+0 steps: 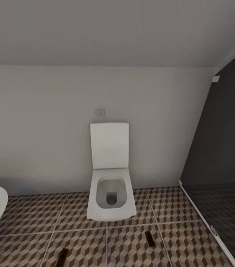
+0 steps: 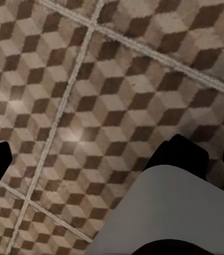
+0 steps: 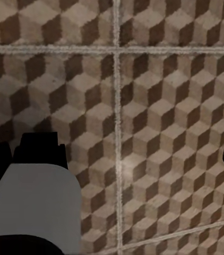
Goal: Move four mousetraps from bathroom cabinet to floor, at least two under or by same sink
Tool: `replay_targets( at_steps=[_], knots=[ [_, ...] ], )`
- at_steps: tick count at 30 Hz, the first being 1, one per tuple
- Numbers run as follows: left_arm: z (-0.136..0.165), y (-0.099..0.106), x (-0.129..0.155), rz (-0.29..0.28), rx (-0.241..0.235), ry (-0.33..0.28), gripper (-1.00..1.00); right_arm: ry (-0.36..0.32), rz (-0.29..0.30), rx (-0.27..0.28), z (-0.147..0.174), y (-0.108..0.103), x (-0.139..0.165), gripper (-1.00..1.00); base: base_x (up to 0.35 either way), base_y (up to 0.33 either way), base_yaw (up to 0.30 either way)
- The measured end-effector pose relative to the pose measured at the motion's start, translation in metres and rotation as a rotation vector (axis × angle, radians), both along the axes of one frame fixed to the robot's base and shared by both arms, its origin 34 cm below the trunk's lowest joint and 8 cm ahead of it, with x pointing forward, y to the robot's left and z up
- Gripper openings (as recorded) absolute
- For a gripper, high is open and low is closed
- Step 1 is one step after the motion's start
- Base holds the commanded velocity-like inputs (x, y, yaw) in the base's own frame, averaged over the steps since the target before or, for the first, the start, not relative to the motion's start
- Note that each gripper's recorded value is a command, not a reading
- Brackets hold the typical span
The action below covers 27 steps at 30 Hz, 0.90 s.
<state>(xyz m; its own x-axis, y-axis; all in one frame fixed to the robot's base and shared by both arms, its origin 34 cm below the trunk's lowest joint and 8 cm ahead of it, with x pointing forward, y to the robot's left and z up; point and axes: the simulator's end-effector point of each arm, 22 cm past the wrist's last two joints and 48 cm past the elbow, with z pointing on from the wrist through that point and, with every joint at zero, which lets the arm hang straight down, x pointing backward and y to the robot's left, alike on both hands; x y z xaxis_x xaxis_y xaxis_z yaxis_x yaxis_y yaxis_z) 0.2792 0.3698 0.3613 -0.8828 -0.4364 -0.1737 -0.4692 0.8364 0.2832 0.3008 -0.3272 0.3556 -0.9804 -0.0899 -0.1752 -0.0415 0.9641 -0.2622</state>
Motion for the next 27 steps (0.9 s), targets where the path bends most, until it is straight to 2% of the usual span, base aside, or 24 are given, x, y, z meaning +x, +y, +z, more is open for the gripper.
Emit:
replay_targets(
  at_steps=[27],
  knots=[
    [0.052,0.003,0.005,0.004,0.005,-0.001,1.00,0.005,0.000,0.000,0.051,0.000,0.001,1.00,0.000,0.000,0.000]
  ],
)
